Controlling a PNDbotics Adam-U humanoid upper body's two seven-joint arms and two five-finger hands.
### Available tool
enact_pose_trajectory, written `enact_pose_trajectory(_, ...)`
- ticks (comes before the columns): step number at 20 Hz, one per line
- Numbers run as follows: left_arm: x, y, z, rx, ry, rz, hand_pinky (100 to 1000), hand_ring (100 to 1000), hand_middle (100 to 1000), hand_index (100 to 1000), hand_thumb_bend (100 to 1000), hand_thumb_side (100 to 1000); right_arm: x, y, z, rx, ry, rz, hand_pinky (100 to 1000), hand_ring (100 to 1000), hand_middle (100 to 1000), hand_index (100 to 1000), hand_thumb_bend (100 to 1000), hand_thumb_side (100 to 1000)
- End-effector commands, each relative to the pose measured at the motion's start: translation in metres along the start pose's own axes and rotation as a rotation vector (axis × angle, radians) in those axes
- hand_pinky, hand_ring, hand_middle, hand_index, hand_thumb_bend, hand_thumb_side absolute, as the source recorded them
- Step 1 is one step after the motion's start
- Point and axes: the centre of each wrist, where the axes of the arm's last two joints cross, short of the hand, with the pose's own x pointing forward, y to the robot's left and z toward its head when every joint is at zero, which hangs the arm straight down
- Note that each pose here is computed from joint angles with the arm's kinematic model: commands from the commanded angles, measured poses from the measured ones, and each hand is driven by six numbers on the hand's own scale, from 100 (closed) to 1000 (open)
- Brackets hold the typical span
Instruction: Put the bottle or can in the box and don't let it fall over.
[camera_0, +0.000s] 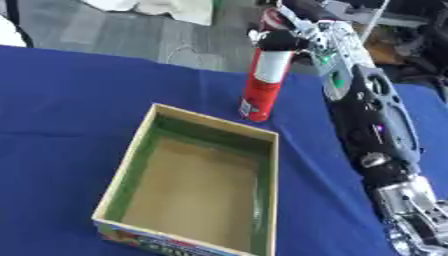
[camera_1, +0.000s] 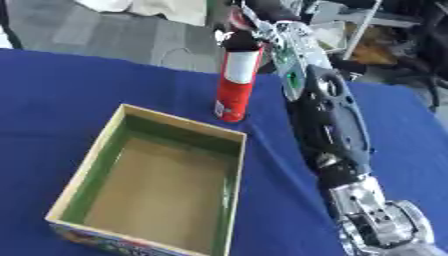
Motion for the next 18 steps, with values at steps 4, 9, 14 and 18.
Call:
enact_pose_trajectory(4,0.006,0.0,-0.003,-0.009,-0.03,-0.007,462,779,617,614,248,897,-0.005,0.013,-0.002,0.11,0.004,-0.002,498,625,840,945,113,420)
enact_pose_trajectory(9,0.007,0.0,-0.003,-0.009,-0.034,-0.004,465,780,617,614,251,901,-0.007,0.017,-0.002,0.148,0.012,0.004,443,555,819,911,243,215)
enact_pose_trajectory(14,0.007,0.0,-0.004,-0.009,-0.036,0.0,469,781,617,614,251,903,-0.008,0.021,-0.003,0.157,0.007,-0.011,338,506,778,842,247,120)
enact_pose_trajectory(18,0.008,0.0,-0.005,-0.011,-0.039,0.001,472,780,616,614,250,901,-0.009,0.024,-0.002,0.141,0.014,-0.014,266,460,620,731,154,100)
